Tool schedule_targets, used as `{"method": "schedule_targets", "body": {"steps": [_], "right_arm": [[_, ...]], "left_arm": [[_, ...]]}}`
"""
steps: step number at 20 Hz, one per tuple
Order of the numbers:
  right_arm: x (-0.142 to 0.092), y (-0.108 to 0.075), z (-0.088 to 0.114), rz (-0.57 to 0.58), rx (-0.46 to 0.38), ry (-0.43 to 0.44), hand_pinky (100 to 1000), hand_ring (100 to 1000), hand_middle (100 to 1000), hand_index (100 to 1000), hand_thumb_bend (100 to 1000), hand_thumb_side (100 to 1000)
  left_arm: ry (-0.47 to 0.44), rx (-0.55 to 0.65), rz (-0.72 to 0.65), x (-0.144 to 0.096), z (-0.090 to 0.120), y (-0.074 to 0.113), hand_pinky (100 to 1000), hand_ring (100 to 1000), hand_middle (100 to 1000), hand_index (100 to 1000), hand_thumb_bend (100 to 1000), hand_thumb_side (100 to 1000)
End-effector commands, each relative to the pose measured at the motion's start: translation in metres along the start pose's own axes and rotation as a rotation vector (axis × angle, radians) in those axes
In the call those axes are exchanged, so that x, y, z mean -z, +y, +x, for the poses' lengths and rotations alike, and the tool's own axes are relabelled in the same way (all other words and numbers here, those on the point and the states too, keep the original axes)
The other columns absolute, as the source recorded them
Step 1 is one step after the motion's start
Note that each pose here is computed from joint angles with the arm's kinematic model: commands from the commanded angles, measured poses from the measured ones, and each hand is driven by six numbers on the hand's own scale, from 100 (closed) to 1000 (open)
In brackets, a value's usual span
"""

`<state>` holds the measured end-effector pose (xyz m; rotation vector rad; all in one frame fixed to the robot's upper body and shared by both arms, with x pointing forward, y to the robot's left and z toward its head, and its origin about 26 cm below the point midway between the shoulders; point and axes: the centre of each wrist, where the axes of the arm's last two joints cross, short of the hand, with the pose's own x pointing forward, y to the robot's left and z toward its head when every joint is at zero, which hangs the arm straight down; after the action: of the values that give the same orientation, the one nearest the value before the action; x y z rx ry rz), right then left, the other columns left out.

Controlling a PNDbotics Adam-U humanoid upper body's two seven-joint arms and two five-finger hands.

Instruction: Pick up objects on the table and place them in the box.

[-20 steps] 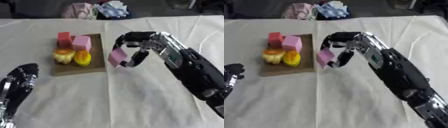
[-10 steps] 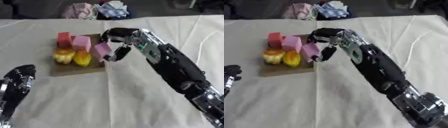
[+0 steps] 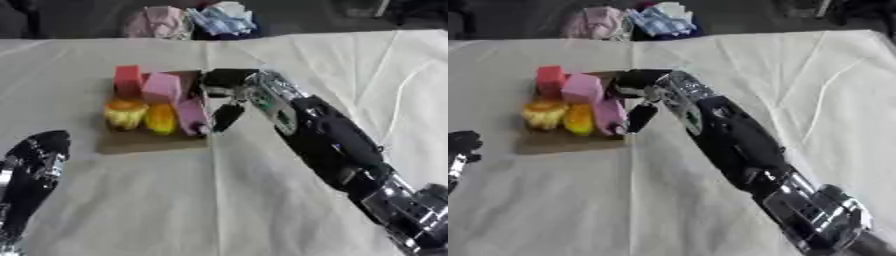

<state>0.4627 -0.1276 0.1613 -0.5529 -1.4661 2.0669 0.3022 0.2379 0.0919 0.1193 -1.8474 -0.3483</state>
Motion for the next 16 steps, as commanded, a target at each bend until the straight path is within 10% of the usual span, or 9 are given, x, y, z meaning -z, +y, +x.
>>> {"method": "schedule_targets", "body": {"steps": [1, 9, 16], "right_arm": [[-0.006, -0.017, -0.001, 0.001, -0.035, -0.011, 902, 836, 776, 909, 437, 568], [-0.036, -0.050, -0.006, -0.061, -0.054, 0.027, 917, 853, 808, 957, 422, 536], [-0.096, -0.039, -0.028, -0.388, 0.189, 0.072, 844, 799, 737, 914, 239, 504]], "left_arm": [[-0.028, 0.007, 0.003, 0.002, 0.007, 0.003, 758, 782, 715, 746, 204, 568], [-0.035, 0.000, 0.015, 0.002, 0.008, 0.005, 754, 781, 713, 746, 203, 564], [-0.019, 0.014, 0.033, 0.000, 0.006, 0.008, 754, 783, 714, 745, 206, 565]]}}
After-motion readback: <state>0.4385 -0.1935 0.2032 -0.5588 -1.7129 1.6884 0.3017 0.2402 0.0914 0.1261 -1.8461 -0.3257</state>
